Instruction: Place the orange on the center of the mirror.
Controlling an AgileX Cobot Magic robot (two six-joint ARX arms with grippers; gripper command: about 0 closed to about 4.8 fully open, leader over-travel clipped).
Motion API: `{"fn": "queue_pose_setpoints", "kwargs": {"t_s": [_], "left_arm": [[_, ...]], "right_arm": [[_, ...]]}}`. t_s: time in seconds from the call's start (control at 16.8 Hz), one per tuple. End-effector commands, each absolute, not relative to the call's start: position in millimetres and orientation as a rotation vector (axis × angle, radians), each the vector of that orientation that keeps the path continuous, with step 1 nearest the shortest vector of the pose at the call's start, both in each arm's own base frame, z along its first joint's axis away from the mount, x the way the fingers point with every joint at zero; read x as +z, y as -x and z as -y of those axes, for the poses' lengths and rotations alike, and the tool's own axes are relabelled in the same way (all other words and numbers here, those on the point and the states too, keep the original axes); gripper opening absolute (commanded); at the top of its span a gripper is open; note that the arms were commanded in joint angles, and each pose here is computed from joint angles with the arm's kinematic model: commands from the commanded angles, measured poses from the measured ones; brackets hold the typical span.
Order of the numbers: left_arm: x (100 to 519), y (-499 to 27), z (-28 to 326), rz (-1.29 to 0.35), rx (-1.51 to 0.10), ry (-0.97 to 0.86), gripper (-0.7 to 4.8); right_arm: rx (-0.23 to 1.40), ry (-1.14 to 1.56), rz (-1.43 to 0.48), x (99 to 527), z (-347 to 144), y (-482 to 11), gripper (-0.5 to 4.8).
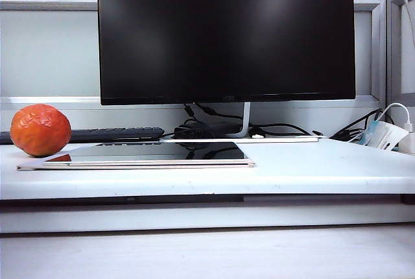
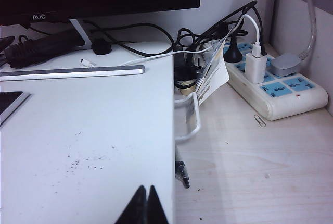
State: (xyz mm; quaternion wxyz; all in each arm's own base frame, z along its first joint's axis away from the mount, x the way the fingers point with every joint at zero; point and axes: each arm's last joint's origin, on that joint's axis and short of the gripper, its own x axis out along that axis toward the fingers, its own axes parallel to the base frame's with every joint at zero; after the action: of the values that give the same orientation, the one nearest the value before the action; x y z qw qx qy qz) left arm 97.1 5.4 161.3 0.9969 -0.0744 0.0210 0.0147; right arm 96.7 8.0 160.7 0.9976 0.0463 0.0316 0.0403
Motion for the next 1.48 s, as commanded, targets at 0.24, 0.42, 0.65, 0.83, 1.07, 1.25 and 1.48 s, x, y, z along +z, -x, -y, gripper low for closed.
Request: {"fn": "queue_pose_setpoints", "kwargs": {"t_s": [0.24, 0.42, 0.65, 0.83, 1.07, 1.25, 1.48], "left_arm": [[162.2, -97.1, -5.4, -0.036, 0.029, 0.141, -0.05], [170.0, -97.1, -4.9, 0.042, 0.006, 0.242, -0.05], [214.0, -89.1, -6.5, 0.391, 0.017, 0.308, -0.05], [211.3, -104.8, -7.2, 0.234, 0.040, 0.254, 2.89], [201.0, -138.7, -5.8, 0.115, -0.070, 0.295, 4.79], [199.9, -177.1, -2.7, 0.040, -0.192, 0.295, 4.79], [202.7, -222.2, 11.0, -0.037, -0.267, 0.274, 4.79]], "right_arm": [[0.082, -0.091, -0.050, 160.3, -8.1, -97.1, 0.00], [0.083, -0.091, -0.050, 160.2, -8.1, -97.1, 0.00], [0.083, -0.103, -0.051, 160.2, -8.1, -97.1, 0.00], [0.105, -0.103, -0.052, 160.2, -8.8, -97.1, 0.00], [0.128, -0.104, -0.053, 160.2, -9.5, -97.0, 0.00], [0.128, -0.104, -0.054, 160.2, -9.5, -97.0, 0.00], [0.150, -0.104, -0.057, 160.0, -10.1, -96.9, 0.00]]}}
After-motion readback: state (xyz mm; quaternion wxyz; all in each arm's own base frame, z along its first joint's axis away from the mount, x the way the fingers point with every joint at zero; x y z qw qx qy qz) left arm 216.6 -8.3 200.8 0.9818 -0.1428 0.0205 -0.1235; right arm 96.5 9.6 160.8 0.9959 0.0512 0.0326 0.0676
